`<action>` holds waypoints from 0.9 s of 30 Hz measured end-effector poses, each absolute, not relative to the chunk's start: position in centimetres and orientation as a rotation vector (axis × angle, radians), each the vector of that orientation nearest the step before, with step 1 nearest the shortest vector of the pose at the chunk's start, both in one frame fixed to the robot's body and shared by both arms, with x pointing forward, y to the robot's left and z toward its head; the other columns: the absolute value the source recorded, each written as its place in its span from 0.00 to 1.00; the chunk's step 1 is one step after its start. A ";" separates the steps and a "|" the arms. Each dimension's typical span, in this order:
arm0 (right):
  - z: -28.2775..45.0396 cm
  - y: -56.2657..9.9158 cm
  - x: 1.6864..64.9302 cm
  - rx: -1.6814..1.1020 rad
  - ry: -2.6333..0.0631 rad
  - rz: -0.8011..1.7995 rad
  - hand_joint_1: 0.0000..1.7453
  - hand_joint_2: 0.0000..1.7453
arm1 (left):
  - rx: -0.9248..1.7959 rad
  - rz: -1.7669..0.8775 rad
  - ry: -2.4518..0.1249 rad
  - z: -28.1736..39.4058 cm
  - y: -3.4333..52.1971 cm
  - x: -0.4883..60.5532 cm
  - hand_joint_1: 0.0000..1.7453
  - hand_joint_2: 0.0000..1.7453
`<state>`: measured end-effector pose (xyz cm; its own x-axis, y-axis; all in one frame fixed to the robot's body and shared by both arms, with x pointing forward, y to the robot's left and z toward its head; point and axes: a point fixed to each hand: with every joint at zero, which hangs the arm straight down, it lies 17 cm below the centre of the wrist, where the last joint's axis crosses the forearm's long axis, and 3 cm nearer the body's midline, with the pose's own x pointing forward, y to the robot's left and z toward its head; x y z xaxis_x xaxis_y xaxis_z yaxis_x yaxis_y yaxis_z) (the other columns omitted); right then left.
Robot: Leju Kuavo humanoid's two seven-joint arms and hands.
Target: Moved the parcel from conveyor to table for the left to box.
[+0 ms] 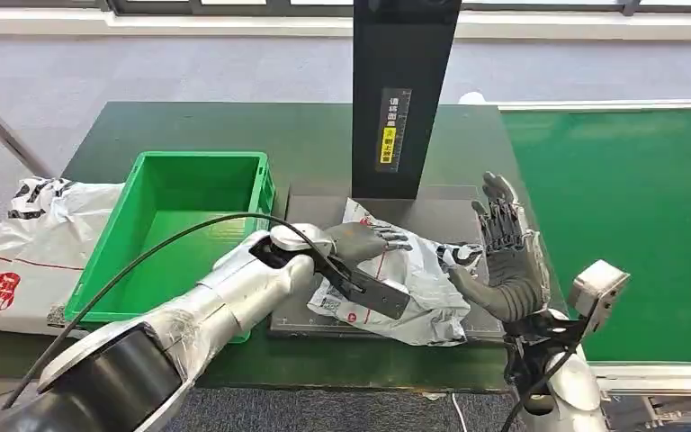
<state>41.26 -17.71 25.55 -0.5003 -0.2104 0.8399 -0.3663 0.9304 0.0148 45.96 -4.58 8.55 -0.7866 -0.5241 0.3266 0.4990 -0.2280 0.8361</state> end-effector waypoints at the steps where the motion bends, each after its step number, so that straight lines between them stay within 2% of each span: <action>1: 25.5 -17.7 41.3 0.410 -2.111 0.203 0.00 1.00 | 0.032 -2.055 -1.380 8.4 -4.5 46.0 0.00 1.00; 21: 25.4 -17.7 41.3 0.411 -2.109 0.203 0.00 1.00 | 0.019 -2.049 -1.355 7.8 -4.4 45.7 0.00 1.00; 22: 25.4 -17.7 41.3 0.411 -2.109 0.203 0.00 1.00 | 0.019 -2.048 -1.354 7.8 -4.5 45.7 0.04 1.00; 23: 25.5 -17.6 41.3 0.410 -2.110 0.204 0.00 1.00 | 0.017 -2.046 -1.350 7.7 -4.4 45.7 1.00 1.00; 27: 25.8 -17.4 41.8 0.403 -2.109 0.212 0.00 1.00 | -0.026 -2.037 -1.276 6.4 -4.1 44.8 1.00 1.00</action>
<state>41.82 -17.42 25.76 -0.4992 -0.2017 0.8427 -0.3651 0.9309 0.0065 44.83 -4.10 6.43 -0.7397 -0.5599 0.3732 0.5801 -0.2496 0.7754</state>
